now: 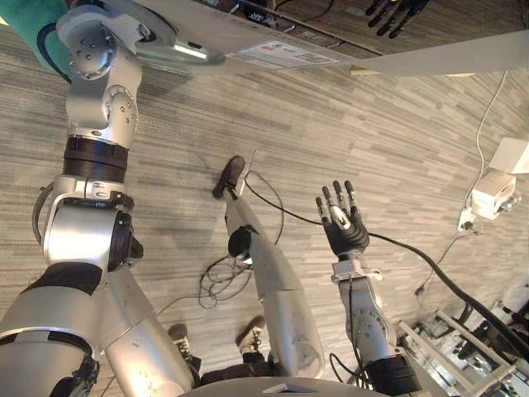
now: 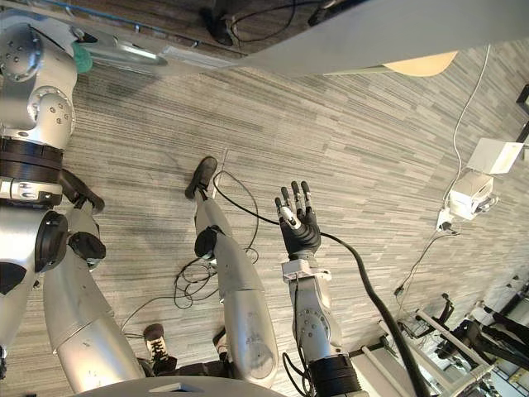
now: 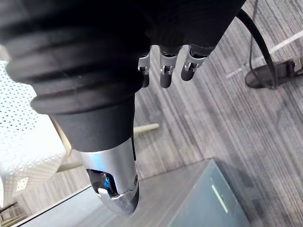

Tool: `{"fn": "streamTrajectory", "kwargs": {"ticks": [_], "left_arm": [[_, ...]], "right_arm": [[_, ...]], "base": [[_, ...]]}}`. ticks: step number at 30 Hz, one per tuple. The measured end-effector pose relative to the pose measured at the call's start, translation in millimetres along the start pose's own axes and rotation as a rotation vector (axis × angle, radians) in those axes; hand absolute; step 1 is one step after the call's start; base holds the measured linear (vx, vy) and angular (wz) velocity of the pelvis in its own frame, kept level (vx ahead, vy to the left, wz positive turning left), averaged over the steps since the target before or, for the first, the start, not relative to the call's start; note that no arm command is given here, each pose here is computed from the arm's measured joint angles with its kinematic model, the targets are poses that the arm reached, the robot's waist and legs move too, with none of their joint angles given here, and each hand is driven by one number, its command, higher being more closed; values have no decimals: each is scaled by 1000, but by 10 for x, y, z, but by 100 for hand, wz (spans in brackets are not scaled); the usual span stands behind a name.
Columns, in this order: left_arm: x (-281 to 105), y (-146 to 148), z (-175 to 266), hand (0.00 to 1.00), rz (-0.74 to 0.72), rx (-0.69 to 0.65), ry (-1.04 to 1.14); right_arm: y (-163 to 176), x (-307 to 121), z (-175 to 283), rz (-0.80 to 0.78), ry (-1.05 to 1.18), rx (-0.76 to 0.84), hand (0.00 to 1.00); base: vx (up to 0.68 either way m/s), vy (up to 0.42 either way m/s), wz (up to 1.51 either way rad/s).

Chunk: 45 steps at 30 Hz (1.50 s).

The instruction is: Pick up the laundry basket with both hands and put the clothes into the washing machine.

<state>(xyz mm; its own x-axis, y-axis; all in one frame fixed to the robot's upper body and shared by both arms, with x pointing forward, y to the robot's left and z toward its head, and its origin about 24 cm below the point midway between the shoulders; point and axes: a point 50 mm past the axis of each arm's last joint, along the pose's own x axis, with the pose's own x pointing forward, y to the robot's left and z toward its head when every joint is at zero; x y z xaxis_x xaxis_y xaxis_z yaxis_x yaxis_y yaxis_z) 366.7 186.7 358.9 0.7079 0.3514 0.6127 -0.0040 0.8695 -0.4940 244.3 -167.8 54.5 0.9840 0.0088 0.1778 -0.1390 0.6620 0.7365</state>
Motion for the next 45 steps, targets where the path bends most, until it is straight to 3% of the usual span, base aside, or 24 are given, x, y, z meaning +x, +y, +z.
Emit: {"fn": "streamTrajectory", "kwargs": {"ticks": [5,8,11,13,14,16,19,25,30,38,42,45], "left_arm": [[-242,218,25,0,47,-198,-44],[-502,609,-153,0,225,-252,-31],[-726,896,-324,0,360,-111,-6],[-819,1026,-379,0,404,158,-4],[-831,1036,-389,0,407,196,-3],[-843,1060,-378,0,417,444,-41],[-810,1107,-418,0,436,590,-41],[-621,1165,-566,0,477,663,57],[-261,778,-320,0,350,681,-44],[-39,696,-120,0,302,818,-92],[86,488,-5,0,217,845,-128],[127,577,-38,0,157,915,-69]], "right_arm": [[-4,-4,-17,5,25,-11,0],[38,-25,-102,22,61,-12,0],[17,-87,-160,14,87,-9,0],[-30,-128,-200,7,106,-10,0],[-48,-133,-213,2,113,-12,0],[-64,-153,-272,5,136,-11,0],[-8,-173,-363,28,171,6,0],[92,-199,-505,64,222,47,0],[261,-100,-475,180,225,78,0],[506,33,-336,296,148,167,0],[505,76,-261,302,109,188,0],[503,96,-237,304,102,184,0]], "base": [[50,4,5],[50,-4,3],[54,-16,8],[74,-19,19],[68,-11,16],[71,-4,10],[72,-5,4],[83,-19,8],[44,2,7],[3,9,-17],[-6,6,-13],[-2,2,-15]]}}
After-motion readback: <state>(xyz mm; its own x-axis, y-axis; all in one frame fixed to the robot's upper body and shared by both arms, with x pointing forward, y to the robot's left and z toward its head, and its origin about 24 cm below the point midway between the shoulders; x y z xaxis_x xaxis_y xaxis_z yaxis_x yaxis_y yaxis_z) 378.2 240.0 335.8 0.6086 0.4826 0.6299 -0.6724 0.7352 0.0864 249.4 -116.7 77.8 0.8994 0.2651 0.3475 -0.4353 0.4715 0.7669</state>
